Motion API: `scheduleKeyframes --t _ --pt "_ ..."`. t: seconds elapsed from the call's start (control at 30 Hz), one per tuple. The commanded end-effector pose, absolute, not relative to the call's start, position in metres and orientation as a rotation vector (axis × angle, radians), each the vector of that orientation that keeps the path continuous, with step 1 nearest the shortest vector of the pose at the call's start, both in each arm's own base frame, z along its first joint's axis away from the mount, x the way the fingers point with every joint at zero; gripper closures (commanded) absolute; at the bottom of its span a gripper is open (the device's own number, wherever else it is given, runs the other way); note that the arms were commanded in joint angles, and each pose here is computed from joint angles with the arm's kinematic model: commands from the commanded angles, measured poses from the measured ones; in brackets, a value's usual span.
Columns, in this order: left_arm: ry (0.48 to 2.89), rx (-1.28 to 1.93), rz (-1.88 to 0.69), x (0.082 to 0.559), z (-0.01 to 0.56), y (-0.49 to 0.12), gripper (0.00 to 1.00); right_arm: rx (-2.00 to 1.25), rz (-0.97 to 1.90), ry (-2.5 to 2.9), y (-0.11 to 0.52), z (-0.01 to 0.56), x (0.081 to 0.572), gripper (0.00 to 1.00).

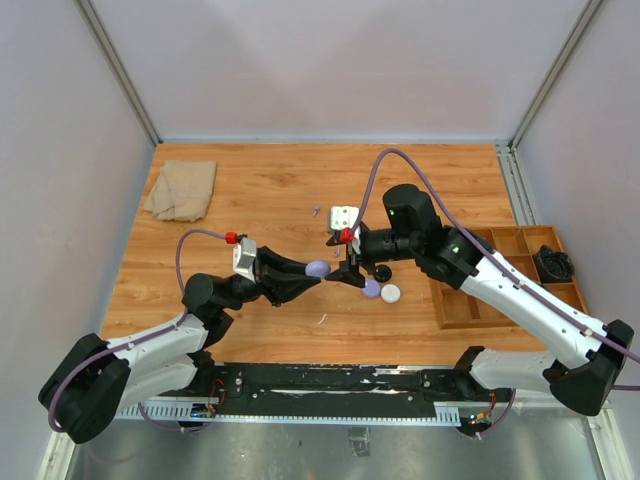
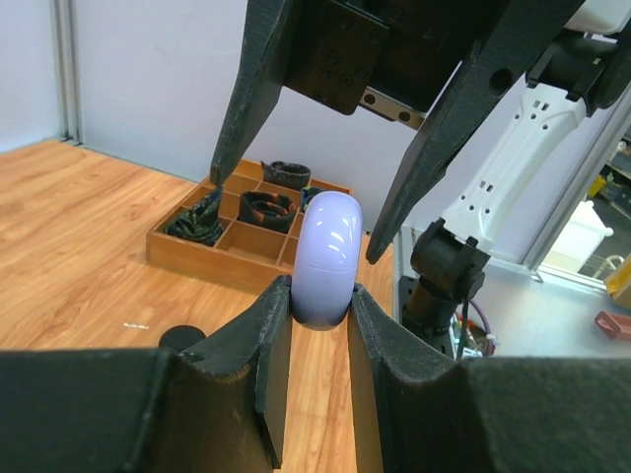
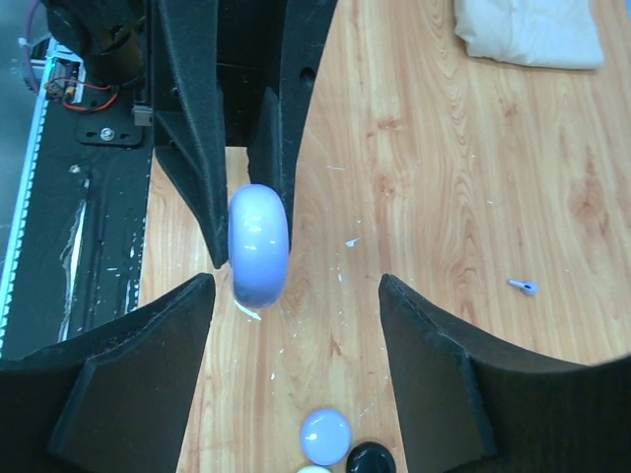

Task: Insert the wireless bluetooth earbuds into the charging case
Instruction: Open the charging case.

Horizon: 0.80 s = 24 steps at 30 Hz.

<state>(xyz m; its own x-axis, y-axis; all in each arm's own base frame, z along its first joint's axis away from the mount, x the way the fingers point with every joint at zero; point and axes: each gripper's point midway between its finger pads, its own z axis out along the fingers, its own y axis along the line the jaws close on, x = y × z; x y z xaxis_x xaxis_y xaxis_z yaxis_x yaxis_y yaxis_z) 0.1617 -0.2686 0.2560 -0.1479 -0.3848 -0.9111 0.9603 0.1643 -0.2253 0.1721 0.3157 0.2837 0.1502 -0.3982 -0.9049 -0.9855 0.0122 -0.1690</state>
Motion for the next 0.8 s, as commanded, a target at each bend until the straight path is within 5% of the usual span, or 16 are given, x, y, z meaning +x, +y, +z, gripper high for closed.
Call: scheduleKeyframes --t 0.0,0.77 --pt "1.078 0.669 -1.335 0.160 0.270 -0.264 1.00 -1.505 0.791 1.327 0.321 0.295 0.174 0.31" --pt "1.083 0.776 -1.283 0.153 0.254 -0.265 1.00 -1.384 0.676 1.324 0.321 0.313 0.194 0.32"
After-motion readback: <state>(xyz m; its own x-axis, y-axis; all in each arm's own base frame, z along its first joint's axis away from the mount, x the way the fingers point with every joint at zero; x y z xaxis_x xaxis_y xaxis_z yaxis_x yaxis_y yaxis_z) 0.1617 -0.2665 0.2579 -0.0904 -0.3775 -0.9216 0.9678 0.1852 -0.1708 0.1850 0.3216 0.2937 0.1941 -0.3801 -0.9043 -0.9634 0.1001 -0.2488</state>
